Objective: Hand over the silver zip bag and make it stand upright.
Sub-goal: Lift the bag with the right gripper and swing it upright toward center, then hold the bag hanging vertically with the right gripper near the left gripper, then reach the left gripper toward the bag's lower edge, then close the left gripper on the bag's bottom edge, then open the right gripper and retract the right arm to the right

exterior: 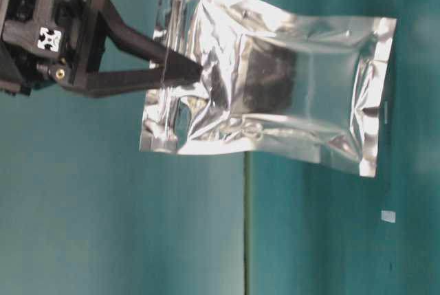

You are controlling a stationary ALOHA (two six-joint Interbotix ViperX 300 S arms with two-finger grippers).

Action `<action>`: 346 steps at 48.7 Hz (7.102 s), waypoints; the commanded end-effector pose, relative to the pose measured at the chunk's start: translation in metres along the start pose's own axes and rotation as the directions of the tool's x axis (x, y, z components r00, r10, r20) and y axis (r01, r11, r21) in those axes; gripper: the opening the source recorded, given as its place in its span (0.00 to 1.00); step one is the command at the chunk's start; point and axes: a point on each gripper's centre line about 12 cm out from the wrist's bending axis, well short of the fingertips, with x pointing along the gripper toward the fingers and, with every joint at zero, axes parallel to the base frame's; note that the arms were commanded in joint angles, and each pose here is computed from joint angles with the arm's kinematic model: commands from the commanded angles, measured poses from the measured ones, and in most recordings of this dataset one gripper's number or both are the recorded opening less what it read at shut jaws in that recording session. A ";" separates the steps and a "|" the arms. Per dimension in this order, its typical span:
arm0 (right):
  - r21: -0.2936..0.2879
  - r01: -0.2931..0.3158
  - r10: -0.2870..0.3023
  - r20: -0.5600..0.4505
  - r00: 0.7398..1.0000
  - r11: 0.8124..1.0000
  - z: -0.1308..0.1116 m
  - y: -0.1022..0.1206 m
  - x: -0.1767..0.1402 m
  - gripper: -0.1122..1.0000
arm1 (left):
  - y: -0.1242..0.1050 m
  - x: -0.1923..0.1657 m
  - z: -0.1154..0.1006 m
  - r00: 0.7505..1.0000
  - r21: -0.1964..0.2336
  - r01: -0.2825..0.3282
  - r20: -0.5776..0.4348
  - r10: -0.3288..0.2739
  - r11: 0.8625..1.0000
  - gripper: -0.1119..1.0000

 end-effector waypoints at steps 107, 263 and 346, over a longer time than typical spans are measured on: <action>-0.124 0.027 -0.033 -0.054 0.998 0.992 0.024 -0.003 0.009 0.11 | 0.001 0.056 -0.028 1.000 0.024 0.012 0.017 -0.012 1.000 0.97; -0.086 0.018 -0.023 -0.056 0.998 0.996 0.027 0.018 0.019 0.81 | 0.013 0.187 -0.075 1.000 0.072 -0.003 -0.026 0.005 0.997 0.36; 0.166 0.016 -0.097 0.492 0.865 0.986 -0.077 0.024 -0.061 0.88 | 0.014 0.187 -0.077 0.999 0.099 -0.003 -0.041 0.007 0.995 0.35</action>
